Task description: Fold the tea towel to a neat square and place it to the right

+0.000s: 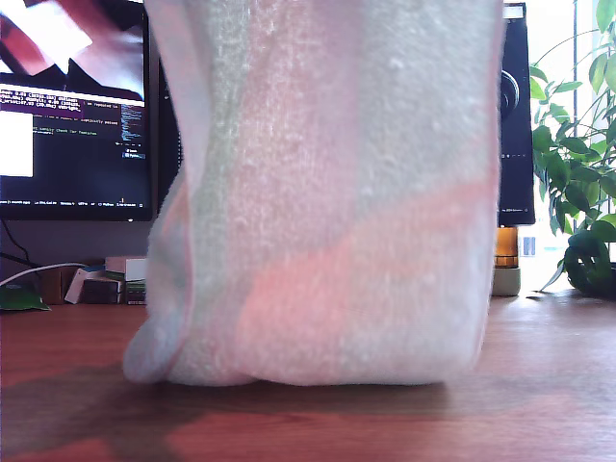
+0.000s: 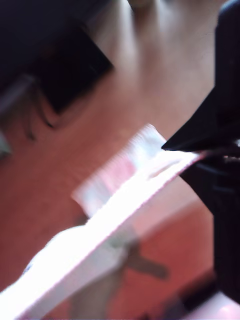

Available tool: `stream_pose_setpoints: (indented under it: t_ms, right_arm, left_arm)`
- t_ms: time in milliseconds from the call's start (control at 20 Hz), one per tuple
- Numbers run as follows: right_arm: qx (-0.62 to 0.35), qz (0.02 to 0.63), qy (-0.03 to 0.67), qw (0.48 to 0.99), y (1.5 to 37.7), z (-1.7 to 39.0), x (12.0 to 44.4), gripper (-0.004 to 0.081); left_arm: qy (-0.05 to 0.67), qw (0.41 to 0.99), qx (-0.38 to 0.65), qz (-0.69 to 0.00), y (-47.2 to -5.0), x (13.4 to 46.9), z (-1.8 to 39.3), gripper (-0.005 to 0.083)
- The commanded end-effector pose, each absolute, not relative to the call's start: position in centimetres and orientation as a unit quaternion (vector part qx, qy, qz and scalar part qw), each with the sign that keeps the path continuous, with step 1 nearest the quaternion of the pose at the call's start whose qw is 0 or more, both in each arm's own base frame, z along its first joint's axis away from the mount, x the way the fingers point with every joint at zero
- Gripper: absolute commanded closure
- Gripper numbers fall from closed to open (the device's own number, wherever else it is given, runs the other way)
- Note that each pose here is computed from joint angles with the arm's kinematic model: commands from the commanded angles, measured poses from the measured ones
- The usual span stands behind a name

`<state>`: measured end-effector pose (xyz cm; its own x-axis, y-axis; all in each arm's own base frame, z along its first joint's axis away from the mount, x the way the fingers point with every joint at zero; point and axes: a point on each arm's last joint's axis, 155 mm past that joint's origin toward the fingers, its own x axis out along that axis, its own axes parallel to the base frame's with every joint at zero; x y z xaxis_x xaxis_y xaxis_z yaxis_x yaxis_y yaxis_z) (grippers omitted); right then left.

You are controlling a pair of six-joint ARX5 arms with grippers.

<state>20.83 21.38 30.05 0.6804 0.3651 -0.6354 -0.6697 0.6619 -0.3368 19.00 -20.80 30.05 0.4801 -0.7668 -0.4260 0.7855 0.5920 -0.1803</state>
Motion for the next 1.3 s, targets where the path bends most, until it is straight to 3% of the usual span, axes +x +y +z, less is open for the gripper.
stream_pose_setpoints:
  t_ms: [0, 350, 450, 600, 800, 950, 1050, 1250]
  right_arm:
    - [-0.304, 0.271, 0.243, 0.880, 22.3, 30.4, 23.4, 0.0782]
    - [-0.323, 0.188, 0.208, 0.904, 22.8, 28.5, 37.0, 0.0782]
    - [-0.298, 0.176, 0.182, 0.920, 22.5, 29.2, 39.8, 0.0782]
    - [-0.255, 0.148, 0.091, 0.951, 21.8, 33.9, 43.1, 0.0782]
    - [-0.218, 0.132, -0.004, 0.967, 21.5, 41.8, 43.6, 0.0782]
    - [-0.217, 0.147, -0.007, 0.965, 21.6, 44.1, 42.9, 0.0782]
    - [-0.223, 0.155, 0.008, 0.962, 21.7, 43.9, 42.5, 0.0782]
    - [-0.249, 0.182, 0.099, 0.946, 21.5, 39.0, 41.6, 0.0782]
  left_arm:
    - [0.202, 0.882, 0.054, -0.422, -20.9, 22.1, 30.6, 0.0797]
    - [0.113, 0.928, 0.096, -0.343, -20.7, 33.1, 31.5, 0.0797]
    - [0.086, 0.936, 0.100, -0.325, -20.3, 35.8, 32.1, 0.0797]
    - [0.049, 0.948, 0.094, -0.299, -19.1, 39.6, 34.2, 0.0797]
    - [-0.012, 0.949, 0.091, -0.300, -18.7, 41.3, 41.2, 0.0797]
    - [-0.007, 0.939, 0.089, -0.331, -19.4, 39.8, 43.5, 0.0797]
    - [0.009, 0.932, 0.101, -0.348, -19.8, 39.2, 42.8, 0.0797]
    - [0.090, 0.905, 0.093, -0.405, -21.0, 37.1, 38.8, 0.0797]
